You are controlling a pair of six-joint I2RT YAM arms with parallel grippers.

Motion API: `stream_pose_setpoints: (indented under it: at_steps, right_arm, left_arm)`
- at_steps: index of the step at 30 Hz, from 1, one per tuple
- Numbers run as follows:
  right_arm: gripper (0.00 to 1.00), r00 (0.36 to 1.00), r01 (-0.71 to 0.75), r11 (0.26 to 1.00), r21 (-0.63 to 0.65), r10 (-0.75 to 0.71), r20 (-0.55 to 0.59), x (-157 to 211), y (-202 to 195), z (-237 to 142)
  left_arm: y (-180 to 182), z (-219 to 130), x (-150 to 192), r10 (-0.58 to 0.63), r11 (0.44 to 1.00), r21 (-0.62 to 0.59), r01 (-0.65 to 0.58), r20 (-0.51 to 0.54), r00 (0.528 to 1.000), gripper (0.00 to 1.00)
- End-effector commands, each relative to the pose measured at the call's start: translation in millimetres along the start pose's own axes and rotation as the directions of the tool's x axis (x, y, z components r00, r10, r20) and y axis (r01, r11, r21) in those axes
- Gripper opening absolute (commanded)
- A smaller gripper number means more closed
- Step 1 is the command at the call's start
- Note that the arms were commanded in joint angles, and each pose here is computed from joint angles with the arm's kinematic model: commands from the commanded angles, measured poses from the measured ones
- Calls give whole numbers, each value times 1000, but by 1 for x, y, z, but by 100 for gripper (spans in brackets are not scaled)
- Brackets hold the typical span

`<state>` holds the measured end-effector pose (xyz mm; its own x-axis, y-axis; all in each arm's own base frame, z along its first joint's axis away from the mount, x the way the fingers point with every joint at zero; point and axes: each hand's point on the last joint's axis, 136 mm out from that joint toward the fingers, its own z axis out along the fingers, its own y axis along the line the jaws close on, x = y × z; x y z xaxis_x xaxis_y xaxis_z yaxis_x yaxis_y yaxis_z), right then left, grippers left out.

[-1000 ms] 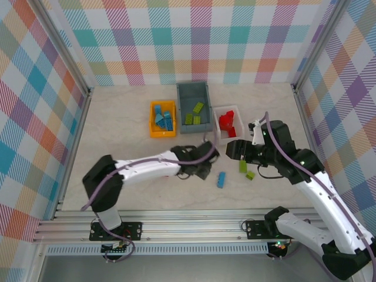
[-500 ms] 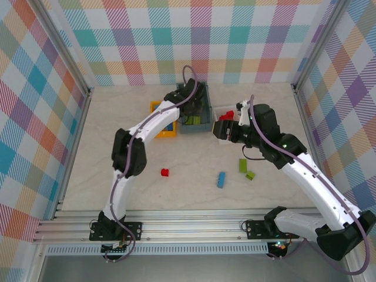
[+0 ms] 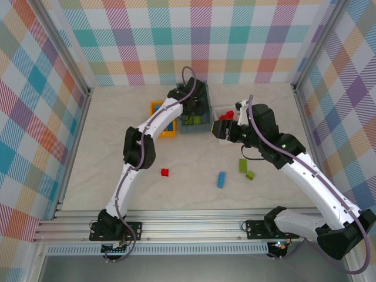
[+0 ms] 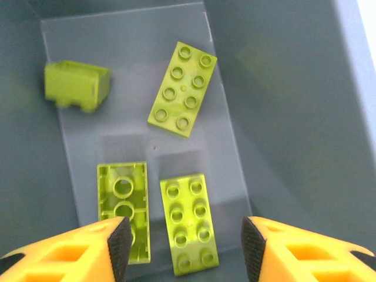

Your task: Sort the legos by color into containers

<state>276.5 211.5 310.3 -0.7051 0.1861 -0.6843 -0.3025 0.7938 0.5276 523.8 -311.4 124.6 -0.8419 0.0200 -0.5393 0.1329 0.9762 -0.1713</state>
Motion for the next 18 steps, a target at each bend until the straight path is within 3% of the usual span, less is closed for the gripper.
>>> stream_pose_setpoints:
  at_steps: [1, 7, 14, 18]
  right_arm:
    - [70, 1000, 4, 1000, 30, -4, -7, 8, -6, -2]
    - [69, 988, -7, 975, 220, 40, -148, 57, -46, 9]
    - [72, 887, -74, 886, 458, 268, -375, 164, -93, 29]
    - [73, 838, -96, 876, 472, 327, -437, 202, -102, 46]
  left_arm:
    - [-27, -99, -39, -28, 993, 114, 9, 171, 985, 52]
    - [-17, -185, 1, -106, 984, 163, 67, 240, 965, 49]
    - [-19, -240, 122, -43, 965, 261, 0, 158, 986, 54]
    - [-23, -249, 193, -5, 941, 338, -29, 98, 995, 57]
